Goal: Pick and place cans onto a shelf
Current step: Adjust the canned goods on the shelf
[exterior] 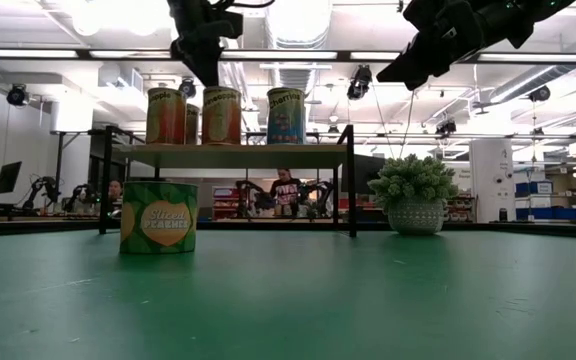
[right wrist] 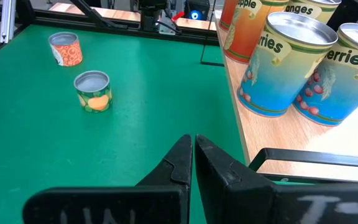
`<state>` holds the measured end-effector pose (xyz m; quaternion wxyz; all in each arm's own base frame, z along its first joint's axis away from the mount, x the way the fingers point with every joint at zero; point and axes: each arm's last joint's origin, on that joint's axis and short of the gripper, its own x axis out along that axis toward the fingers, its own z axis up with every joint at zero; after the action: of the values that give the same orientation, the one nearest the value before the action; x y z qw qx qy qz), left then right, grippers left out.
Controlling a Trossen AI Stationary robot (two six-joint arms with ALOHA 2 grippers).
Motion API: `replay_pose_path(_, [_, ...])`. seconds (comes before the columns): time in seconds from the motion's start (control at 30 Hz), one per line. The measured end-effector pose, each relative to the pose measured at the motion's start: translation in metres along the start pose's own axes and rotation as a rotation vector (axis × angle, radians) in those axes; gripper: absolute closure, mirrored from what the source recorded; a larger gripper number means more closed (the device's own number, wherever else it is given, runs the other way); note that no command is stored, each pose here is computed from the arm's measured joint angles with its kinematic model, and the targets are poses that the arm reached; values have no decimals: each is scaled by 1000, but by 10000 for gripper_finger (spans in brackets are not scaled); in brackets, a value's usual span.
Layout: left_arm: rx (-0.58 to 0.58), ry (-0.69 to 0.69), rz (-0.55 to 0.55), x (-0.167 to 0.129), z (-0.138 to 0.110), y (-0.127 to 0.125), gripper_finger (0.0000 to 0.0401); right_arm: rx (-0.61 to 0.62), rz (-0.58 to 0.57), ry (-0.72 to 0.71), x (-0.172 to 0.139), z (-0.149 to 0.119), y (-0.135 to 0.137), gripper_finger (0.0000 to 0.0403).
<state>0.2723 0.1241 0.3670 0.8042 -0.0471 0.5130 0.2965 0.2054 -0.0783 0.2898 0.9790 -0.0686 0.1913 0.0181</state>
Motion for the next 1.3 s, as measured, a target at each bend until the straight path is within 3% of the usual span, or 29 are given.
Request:
replay_pose_path(0.23, [-9,34,79,0,-4,2,401,0,0,0,0,0,0,394])
replay_pose_path(0.77, [-16,22,76,-1,-3,2,401,0,0,0,0,0,0,394])
replay_pose_path(1.07, [-30,-29,72,-15,-3,3,401,9,0,0,0,0,0,394])
replay_pose_path(1.3, [5,-152,163,-37,-15,-30,401,21,0,1,0,0,0,394])
